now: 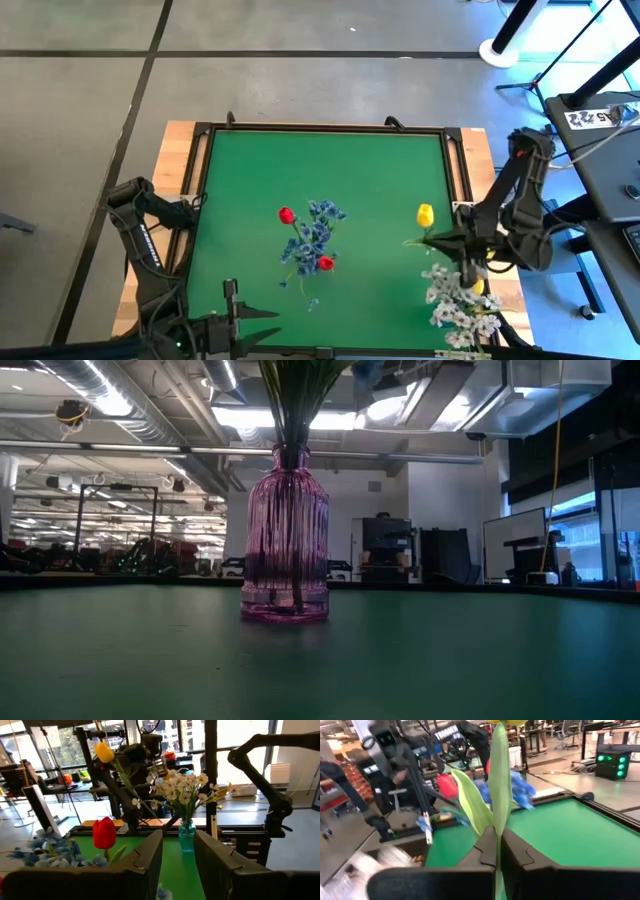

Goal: Sort flowers into vase by color
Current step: Put the yellow flower into the blue vase

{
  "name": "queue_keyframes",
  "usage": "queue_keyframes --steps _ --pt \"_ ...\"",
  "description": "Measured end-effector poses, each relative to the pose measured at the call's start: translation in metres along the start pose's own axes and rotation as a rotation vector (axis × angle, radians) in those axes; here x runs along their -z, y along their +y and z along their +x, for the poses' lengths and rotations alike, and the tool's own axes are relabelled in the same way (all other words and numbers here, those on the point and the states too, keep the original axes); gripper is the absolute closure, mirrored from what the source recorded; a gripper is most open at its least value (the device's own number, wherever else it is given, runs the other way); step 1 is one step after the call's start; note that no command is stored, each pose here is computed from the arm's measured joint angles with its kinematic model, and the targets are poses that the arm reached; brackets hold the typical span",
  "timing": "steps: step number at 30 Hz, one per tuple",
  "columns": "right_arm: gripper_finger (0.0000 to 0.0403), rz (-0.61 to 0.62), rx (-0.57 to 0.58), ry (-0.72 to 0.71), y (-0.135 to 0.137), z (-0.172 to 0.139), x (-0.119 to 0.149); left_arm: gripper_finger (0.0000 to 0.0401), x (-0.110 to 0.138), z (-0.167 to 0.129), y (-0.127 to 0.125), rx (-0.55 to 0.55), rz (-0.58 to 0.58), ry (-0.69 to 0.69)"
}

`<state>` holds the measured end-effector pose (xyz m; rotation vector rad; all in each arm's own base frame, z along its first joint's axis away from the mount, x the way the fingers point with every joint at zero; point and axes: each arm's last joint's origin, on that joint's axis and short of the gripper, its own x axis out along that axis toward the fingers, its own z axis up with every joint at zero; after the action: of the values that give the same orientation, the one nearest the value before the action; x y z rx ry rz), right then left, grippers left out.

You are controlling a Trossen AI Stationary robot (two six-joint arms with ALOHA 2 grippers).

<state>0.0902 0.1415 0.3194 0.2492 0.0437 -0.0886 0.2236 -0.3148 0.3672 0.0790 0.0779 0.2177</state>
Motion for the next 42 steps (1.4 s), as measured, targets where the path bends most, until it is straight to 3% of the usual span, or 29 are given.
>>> queue_keyframes --steps 4,12,20,27,33,36,42 --pt "0.04 -0.027 -0.081 0.061 -0.017 -0.015 0.015 0.0293 0.001 0.003 0.001 -0.001 -0.002 0.004" --pt "0.0401 0.137 -0.254 0.083 -0.041 -0.026 0.031 0.0293 0.002 0.015 0.006 -0.016 0.007 0.015" --pt "0.0402 0.136 -0.446 -0.093 -0.043 -0.022 0.031 0.0293 0.001 0.031 0.014 -0.056 0.005 0.021" --pt "0.0402 0.11 -0.645 -0.22 -0.047 -0.001 0.024 0.0293 0.002 0.04 0.016 0.013 0.003 0.036" --pt "0.0402 0.154 -0.928 -0.224 -0.052 0.002 0.016 0.0293 0.002 0.037 0.014 0.025 0.0 0.035" --pt "0.0402 0.179 -0.932 -0.239 -0.058 0.003 0.012 0.0293 0.002 0.037 0.014 0.027 0.0 0.035" --pt "0.0402 0.115 -0.986 -0.176 -0.071 0.009 0.014 0.0293 0.003 0.037 0.014 0.036 -0.017 0.043"
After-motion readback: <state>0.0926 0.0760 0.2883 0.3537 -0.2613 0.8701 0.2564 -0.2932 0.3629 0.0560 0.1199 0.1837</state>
